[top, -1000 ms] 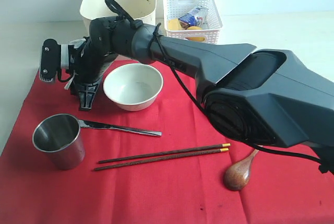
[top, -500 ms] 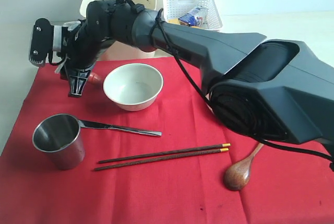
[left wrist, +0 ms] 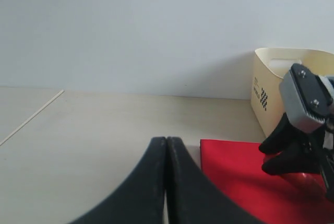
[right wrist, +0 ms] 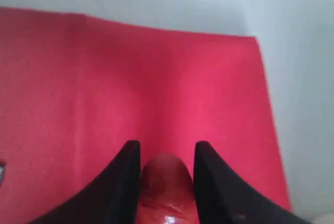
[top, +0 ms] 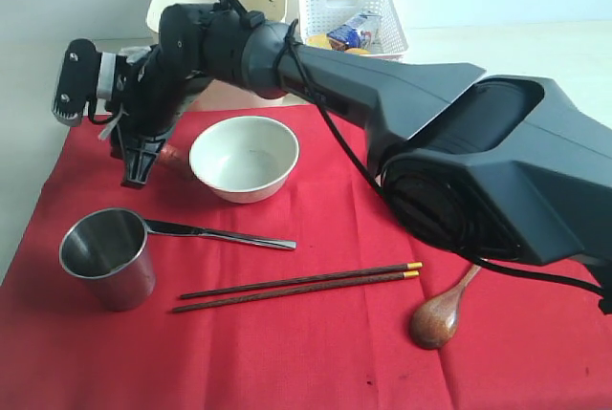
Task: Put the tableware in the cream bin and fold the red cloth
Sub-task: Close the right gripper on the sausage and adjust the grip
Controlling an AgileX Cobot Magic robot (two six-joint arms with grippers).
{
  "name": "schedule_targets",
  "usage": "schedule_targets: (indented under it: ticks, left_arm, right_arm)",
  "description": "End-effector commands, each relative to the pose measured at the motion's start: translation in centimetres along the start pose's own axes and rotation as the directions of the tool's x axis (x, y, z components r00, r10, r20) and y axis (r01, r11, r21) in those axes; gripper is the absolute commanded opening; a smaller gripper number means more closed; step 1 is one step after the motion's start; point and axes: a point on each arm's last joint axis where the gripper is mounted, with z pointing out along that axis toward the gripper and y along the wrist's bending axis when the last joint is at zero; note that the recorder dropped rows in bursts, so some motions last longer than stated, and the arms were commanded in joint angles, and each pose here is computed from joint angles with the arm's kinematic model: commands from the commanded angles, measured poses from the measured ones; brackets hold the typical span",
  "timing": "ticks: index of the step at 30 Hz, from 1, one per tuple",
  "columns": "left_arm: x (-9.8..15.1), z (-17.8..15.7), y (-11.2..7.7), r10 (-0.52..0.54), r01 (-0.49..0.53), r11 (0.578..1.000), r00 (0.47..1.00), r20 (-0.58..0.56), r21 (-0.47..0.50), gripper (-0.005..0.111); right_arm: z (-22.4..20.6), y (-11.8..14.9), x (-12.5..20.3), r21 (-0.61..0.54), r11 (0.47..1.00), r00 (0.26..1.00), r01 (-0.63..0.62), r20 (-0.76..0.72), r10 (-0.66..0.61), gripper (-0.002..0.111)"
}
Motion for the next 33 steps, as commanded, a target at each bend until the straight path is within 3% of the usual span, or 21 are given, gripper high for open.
schedule_targets:
  ticks: [1,21,24,33]
  left_arm:
    - [0.0,0.0,0.0,0.01,-0.01,1.0,1.0,0.005,-0.002,0.0]
    - [0.0,0.0,0.0,0.01,-0.01,1.0,1.0,0.005,-0.002,0.0]
    - [0.0,0.0,0.0,0.01,-0.01,1.0,1.0,0.005,-0.002,0.0]
    - [0.0,0.0,0.0,0.01,-0.01,1.0,1.0,0.005,-0.002,0.0]
  right_arm:
    - [0.9,0.4,1.0,-0.028,1.0,0.999,0.002,-0.046,-0.003,0.0]
    - [1.7,0.2,1.4,0.008,1.0,0.999,-0.029,-0.032,0.029,0.001]
    - [1.6,0.1,1.3,0.02,0.997,0.997,-0.076,-0.024,0.076,0.011]
    - [1.2,0.2,1.1,0.001,0.995,0.994,-0.099,-0.04,0.099,0.064]
